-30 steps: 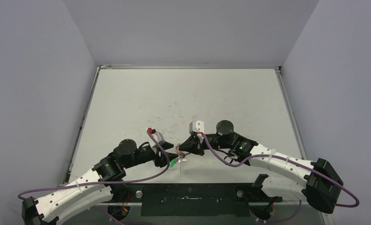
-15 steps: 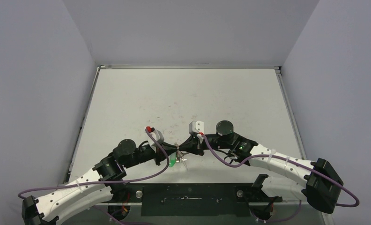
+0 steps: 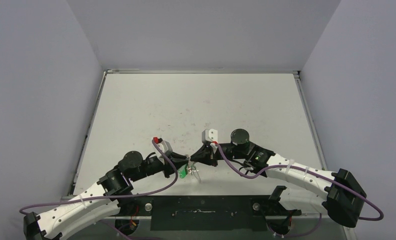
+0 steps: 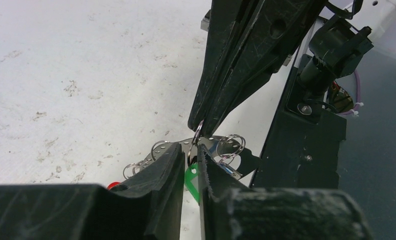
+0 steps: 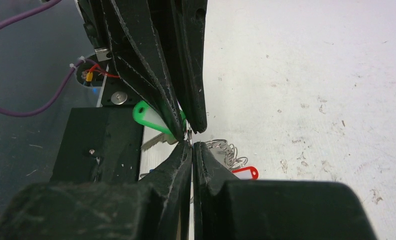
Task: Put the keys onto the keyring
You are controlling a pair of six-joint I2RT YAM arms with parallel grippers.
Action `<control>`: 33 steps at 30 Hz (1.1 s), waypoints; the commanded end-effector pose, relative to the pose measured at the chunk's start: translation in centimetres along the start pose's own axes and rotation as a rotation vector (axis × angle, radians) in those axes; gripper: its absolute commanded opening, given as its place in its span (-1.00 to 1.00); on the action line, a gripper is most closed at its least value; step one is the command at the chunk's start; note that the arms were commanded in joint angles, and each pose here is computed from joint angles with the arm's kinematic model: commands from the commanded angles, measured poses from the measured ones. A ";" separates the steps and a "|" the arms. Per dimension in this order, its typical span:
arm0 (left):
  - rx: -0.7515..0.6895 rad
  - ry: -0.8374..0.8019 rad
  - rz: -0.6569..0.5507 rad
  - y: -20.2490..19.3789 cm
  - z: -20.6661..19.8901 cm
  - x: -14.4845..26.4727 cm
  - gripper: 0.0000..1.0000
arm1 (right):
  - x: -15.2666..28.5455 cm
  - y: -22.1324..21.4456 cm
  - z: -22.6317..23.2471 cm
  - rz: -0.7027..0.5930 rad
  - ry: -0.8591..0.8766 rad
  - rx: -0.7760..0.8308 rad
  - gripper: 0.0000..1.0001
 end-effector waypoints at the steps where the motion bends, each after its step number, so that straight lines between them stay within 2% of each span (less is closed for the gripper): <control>1: 0.012 0.034 0.088 -2.5 0.7 0.5 -0.67 | 0.5 3.5 -0.3 -0.136 -0.021 0.085 -1.00; 9: 0.016 0.012 0.012 -2.2 0.6 0.2 -0.54 | 0.5 3.5 -0.2 -0.136 -0.022 0.084 -1.00; 13: 0.015 -0.024 -0.042 -2.2 0.4 -0.1 -0.67 | 0.5 3.6 -0.3 -0.139 -0.024 0.086 -1.00; 17: 0.016 -0.040 -0.066 -2.6 0.4 -0.2 -1.00 | 0.6 3.6 -0.3 -0.140 -0.026 0.087 -1.00; 33: 0.006 -0.015 -0.067 -4.3 1.2 -0.5 -1.00 | 0.5 4.3 0.0 -0.205 -0.006 0.099 -1.00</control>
Point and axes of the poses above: each gripper's point midway between its finger pads, its own x axis back along the fingers, its own z axis along the line the jaws close on, y = z × x, the point moved 8 cm from there along x, back along the fingers, and after that the axes turned 5 degrees about x, right-handed, at the moved point
